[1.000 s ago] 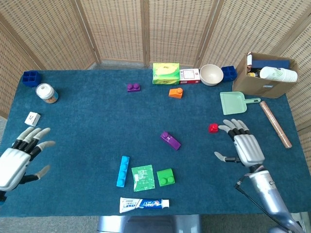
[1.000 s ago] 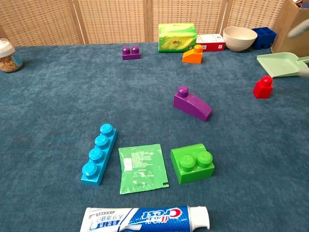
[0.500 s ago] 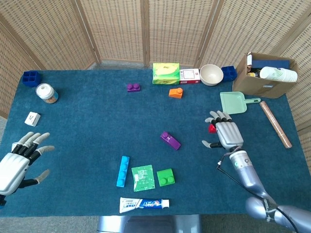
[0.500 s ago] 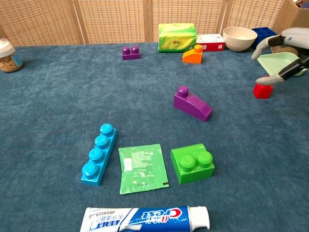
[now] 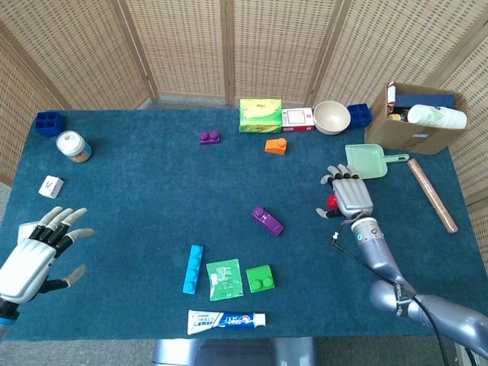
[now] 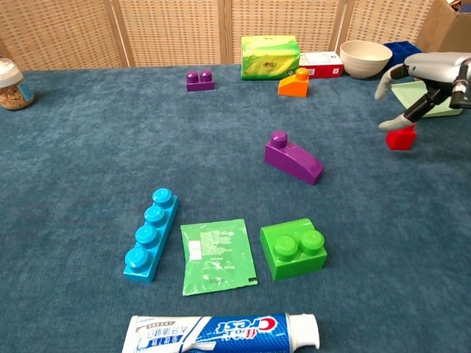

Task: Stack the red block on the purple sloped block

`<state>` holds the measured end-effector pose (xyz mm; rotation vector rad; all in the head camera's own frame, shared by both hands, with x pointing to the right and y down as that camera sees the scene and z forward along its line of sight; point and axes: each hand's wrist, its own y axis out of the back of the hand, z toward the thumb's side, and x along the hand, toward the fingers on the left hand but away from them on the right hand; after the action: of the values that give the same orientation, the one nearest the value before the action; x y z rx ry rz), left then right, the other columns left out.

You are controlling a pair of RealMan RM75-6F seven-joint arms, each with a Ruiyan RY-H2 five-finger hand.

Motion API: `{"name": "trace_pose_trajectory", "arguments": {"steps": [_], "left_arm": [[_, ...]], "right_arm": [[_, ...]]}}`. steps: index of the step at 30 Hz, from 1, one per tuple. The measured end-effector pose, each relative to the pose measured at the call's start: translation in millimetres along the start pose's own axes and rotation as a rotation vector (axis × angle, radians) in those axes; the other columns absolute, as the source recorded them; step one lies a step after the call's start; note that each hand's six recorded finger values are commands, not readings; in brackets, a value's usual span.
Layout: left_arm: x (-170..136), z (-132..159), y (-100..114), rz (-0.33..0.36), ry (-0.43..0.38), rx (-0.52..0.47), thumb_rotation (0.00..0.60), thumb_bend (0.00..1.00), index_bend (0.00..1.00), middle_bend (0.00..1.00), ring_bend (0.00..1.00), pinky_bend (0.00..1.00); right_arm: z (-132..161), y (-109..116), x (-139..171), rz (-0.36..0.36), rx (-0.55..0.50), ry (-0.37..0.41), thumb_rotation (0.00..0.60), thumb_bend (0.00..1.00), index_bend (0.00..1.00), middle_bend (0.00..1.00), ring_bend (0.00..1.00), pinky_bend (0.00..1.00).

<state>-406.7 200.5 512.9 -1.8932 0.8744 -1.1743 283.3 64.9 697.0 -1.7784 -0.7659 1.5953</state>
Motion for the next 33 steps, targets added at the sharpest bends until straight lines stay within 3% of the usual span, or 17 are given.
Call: {"name": "trace_pose_trajectory", "arguments": {"steps": [11, 25, 33], "left_arm": [[-0.8, 3.3, -1.4, -0.002, -0.005, -0.002, 0.6, 0.35, 0.26, 0.0, 0.0, 0.0], [-4.9, 5.5, -1.9, -0.001, -0.005, 0.0, 0.6, 0.35, 0.26, 0.0, 0.0, 0.0], [-8.7, 0.9, -2.9, -0.001, 0.011, -0.003, 0.6, 0.35, 0.26, 0.0, 0.0, 0.0]], "right_arm": [[-19.6, -12.7, -8.3, 0.036, 0.035, -0.045, 0.439, 0.23, 0.31, 0.14, 0.0, 0.08], [-26.1, -19.9, -17.4, 0.06, 0.068, -0.058, 0.531, 0.22, 0.37, 0.14, 0.0, 0.08], [-24.4, -23.7, -22.1, 0.073, 0.07, -0.063, 0.542, 0.2, 0.39, 0.15, 0.0, 0.08]]}}
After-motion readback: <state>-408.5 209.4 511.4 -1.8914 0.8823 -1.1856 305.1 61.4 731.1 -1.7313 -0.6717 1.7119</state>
